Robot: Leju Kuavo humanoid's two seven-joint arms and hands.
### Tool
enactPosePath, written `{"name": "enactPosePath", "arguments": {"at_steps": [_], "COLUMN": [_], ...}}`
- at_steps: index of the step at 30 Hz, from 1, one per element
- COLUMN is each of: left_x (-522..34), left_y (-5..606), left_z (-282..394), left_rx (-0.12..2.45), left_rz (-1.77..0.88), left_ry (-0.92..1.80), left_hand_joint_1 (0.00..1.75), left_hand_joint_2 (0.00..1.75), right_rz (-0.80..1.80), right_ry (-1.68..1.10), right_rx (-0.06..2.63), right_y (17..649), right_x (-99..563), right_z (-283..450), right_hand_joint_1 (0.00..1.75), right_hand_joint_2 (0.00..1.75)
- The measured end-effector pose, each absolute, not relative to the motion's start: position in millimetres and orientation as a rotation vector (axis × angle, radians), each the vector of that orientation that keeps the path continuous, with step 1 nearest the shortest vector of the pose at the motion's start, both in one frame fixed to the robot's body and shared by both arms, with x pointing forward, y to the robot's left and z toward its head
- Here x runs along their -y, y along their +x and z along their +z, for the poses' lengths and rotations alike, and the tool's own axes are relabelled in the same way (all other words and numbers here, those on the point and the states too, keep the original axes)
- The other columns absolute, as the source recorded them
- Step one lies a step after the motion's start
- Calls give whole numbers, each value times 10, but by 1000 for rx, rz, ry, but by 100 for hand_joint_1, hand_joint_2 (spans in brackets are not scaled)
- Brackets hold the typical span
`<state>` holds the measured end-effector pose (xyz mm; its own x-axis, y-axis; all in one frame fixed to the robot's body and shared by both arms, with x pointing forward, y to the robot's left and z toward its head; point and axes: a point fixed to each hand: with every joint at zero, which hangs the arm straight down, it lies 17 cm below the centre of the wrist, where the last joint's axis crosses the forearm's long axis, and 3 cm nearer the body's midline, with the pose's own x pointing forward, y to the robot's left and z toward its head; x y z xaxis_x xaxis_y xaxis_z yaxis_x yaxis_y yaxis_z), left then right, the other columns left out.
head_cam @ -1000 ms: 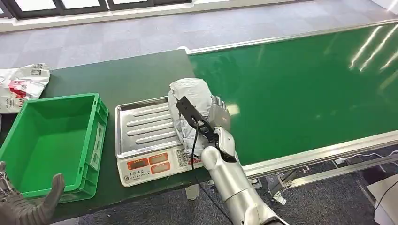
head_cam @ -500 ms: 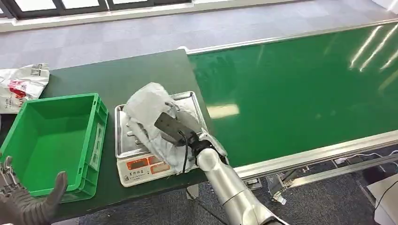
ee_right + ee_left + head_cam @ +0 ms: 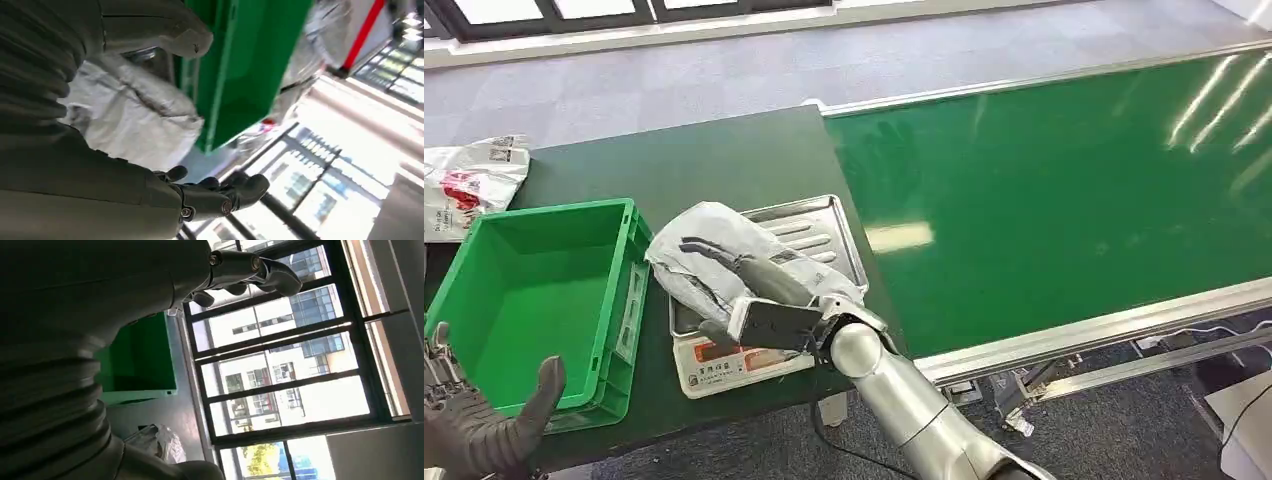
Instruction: Moved the parcel from conveyor to table for the left to box.
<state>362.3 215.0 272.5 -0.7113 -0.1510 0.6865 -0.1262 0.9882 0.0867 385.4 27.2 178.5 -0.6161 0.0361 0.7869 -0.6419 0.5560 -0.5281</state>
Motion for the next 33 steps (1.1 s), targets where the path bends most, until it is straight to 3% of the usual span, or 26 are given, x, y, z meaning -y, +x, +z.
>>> {"name": "enactPosePath", "arguments": {"at_steps": [3,5,8,11,15,28,33], "left_x": [-2158,-2208,-2234,-2208,-2137,-2114,-1881], "left_y": [3635,3607,3485,3455,3474,3599,3793], "left_z": [2735,2716,2675,2667,2671,2667,2489], "left_rx": [2375,2369,2357,2354,2355,2351,2247], "left_rz": [-45,-32,-39,-50,-56,-49,-305], "left_ry": [201,233,262,267,253,323,382], "left_hand_joint_1": [0,0,0,0,0,0,0], "left_hand_joint_2": [175,175,175,175,175,175,175], "right_rz": [1136,1057,652,211,198,-65,-99], "right_ry": [446,204,-442,-935,-1006,-1306,-1297], "right_rx": [2066,2154,2471,2663,2840,2922,2919], "right_y": [3815,4054,4230,3769,3282,2525,2501], "right_x": [-342,-217,451,1105,1197,1942,2012], "right_z": [1909,2090,2971,3642,4161,4792,4803], "right_hand_joint_1": [0,0,0,0,0,0,0], "right_hand_joint_2": [175,175,175,175,175,175,175]}}
